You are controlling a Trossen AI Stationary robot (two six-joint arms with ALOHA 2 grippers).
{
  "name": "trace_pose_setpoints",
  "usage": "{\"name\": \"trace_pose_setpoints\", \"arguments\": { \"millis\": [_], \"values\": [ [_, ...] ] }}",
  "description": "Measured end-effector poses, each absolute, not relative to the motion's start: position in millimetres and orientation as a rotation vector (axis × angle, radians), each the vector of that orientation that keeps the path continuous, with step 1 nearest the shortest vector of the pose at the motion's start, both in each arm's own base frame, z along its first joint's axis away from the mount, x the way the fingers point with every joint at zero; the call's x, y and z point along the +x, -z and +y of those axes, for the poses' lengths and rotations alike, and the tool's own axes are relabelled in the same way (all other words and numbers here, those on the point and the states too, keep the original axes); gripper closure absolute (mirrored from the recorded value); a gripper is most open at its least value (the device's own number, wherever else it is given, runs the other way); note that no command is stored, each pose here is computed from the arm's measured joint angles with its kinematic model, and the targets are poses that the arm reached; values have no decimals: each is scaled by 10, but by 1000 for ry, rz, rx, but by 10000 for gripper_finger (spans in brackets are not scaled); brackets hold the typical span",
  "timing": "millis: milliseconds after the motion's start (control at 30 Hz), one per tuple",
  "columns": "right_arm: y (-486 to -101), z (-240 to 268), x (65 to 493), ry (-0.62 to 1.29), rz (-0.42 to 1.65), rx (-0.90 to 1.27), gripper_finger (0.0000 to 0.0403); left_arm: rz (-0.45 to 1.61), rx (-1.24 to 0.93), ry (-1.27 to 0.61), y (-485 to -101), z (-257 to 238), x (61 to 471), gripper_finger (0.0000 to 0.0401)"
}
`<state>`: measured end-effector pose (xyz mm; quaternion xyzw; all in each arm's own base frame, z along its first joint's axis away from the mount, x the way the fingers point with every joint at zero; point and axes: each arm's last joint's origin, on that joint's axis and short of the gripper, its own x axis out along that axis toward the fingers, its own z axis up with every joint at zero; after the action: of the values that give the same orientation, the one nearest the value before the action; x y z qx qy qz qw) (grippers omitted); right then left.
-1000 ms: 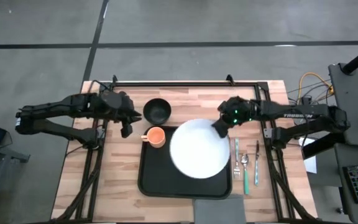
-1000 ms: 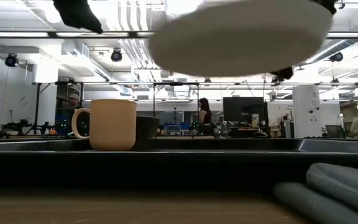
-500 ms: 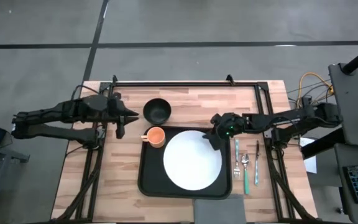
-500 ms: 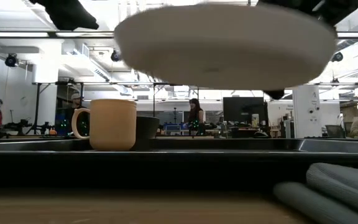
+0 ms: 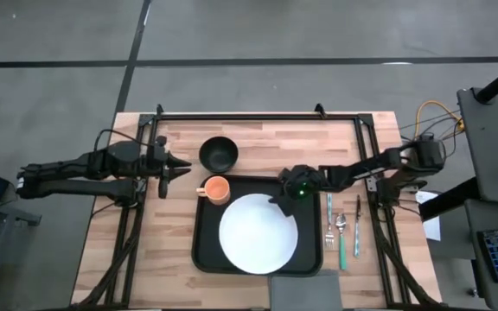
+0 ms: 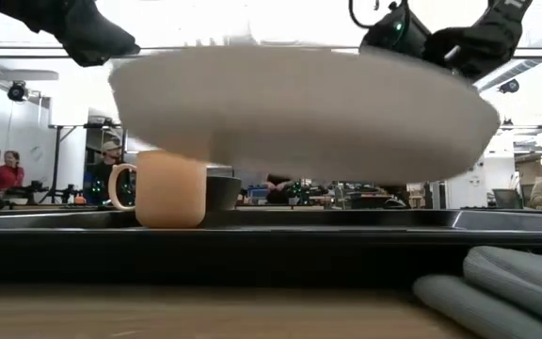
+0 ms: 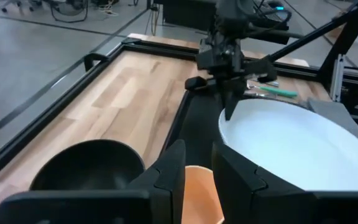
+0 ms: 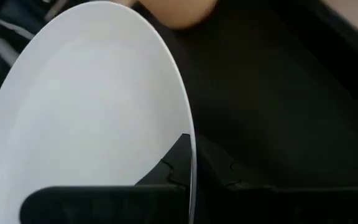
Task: Set up tray
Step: Put the white plate on the black tray
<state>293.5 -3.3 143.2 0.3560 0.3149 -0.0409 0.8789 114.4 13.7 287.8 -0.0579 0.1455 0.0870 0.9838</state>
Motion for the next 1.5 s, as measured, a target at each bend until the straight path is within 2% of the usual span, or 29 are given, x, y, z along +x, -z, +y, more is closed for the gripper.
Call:
{"name": "trace_pose_setpoints", "arguments": {
  "millis": [333,467,1267,1500],
  "values": [
    [-1294,-218,3132,203,731,718,394,288,-121,-174,-2873,137,1147,340],
    [-1268,-223,3126,214,793,693,394,288,-121,-173,-2873,137,1147,340],
    [-1220,-227,3083,223,847,558,394,287,-136,-174,-2873,136,1148,340],
    [-1251,-235,3109,230,832,531,362,287,-140,-175,-2873,137,1148,340]
  ]
}}
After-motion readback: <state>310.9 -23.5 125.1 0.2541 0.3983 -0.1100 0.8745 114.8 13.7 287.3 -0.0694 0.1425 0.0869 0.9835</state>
